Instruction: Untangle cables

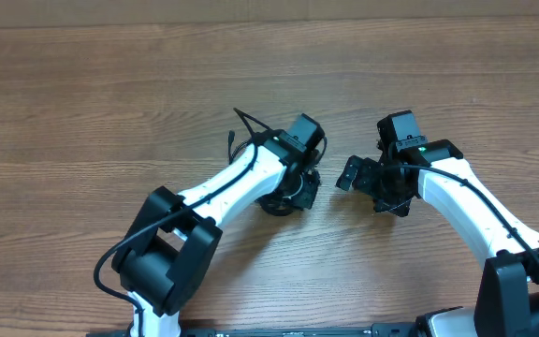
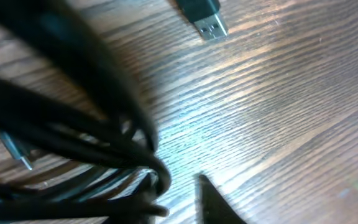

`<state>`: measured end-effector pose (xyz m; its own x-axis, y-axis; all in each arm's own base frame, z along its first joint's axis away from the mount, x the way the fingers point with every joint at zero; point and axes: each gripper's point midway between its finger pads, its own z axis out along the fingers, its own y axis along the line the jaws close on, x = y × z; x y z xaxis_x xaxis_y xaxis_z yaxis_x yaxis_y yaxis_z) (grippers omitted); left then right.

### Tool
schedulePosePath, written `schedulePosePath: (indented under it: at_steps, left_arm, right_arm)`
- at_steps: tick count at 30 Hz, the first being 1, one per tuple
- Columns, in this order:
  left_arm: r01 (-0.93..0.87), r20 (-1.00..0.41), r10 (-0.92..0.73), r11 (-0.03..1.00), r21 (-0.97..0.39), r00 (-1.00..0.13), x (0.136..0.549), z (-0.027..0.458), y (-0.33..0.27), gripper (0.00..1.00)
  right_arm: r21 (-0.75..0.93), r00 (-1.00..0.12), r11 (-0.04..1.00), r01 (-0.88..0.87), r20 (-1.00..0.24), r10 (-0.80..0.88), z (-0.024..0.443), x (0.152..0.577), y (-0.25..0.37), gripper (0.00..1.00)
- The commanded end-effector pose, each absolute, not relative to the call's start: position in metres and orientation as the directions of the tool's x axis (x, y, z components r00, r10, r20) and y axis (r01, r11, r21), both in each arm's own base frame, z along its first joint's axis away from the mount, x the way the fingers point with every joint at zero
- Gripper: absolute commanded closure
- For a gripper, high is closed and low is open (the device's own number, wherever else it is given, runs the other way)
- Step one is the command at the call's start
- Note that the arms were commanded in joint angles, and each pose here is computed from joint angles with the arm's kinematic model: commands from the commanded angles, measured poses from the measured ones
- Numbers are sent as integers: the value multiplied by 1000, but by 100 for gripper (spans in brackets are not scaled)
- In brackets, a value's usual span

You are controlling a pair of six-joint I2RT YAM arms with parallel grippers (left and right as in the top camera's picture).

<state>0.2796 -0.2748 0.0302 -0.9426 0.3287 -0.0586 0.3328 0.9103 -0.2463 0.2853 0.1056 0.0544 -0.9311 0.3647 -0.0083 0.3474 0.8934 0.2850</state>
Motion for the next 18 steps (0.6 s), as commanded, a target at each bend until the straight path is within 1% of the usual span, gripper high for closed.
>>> schedulePosePath:
  at_steps: [1, 2, 3, 4, 6, 7, 8, 11, 12, 14, 15, 16, 17, 18]
  left_arm:
    - [359, -110, 345, 921, -152, -932, 283, 33, -271, 49]
    - [357, -112, 344, 923, -144, -932, 283, 33, -271, 47]
    - [360, -113, 346, 922, -142, -931, 283, 33, -271, 39]
    - [360, -113, 346, 922, -142, -931, 283, 33, -271, 34]
    - [360, -113, 346, 922, -141, -931, 283, 33, -271, 26]
    - [358, -119, 344, 925, -128, -931, 285, 33, -269, 19]
    - [356, -129, 342, 928, -108, -931, 288, 33, -267, 16]
    - [349, -154, 339, 936, -44, -928, 296, 33, -258, 16]
    - [347, -158, 338, 937, -36, -928, 298, 33, -256, 19]
    - [332, -162, 324, 943, -26, -932, 301, 33, -253, 34]
    - [326, -160, 318, 945, -27, -935, 302, 33, -251, 45]
    - [318, -157, 310, 948, -27, -938, 304, 33, -248, 53]
    - [310, -151, 302, 950, -29, -941, 305, 33, -244, 67]
    - [297, -142, 290, 955, -30, -946, 307, 34, -240, 90]
  right_arm:
    - [297, -931, 891, 344, -17, 365, 58, 284, 106, 0]
    - [297, -931, 891, 344, -17, 365, 58, 284, 106, 0]
    - [297, -931, 891, 344, -17, 365, 58, 284, 106, 0]
    - [297, -931, 891, 344, -17, 365, 58, 284, 106, 0]
    - [296, -931, 891, 344, -17, 365, 58, 284, 106, 0]
    - [296, -931, 891, 344, -17, 365, 58, 284, 106, 0]
    - [296, -931, 891, 344, -17, 365, 58, 284, 106, 0]
    - [297, -931, 891, 344, -17, 365, 58, 284, 106, 0]
    - [296, -931, 891, 344, -17, 365, 58, 284, 106, 0]
    - [297, -931, 891, 344, -17, 365, 58, 284, 106, 0]
    - [297, -931, 891, 344, -17, 365, 58, 284, 106, 0]
    - [297, -931, 891, 344, -17, 365, 58, 284, 106, 0]
    - [296, -931, 891, 344, -17, 365, 58, 284, 106, 0]
    - [296, -931, 891, 344, -17, 365, 58, 284, 106, 0]
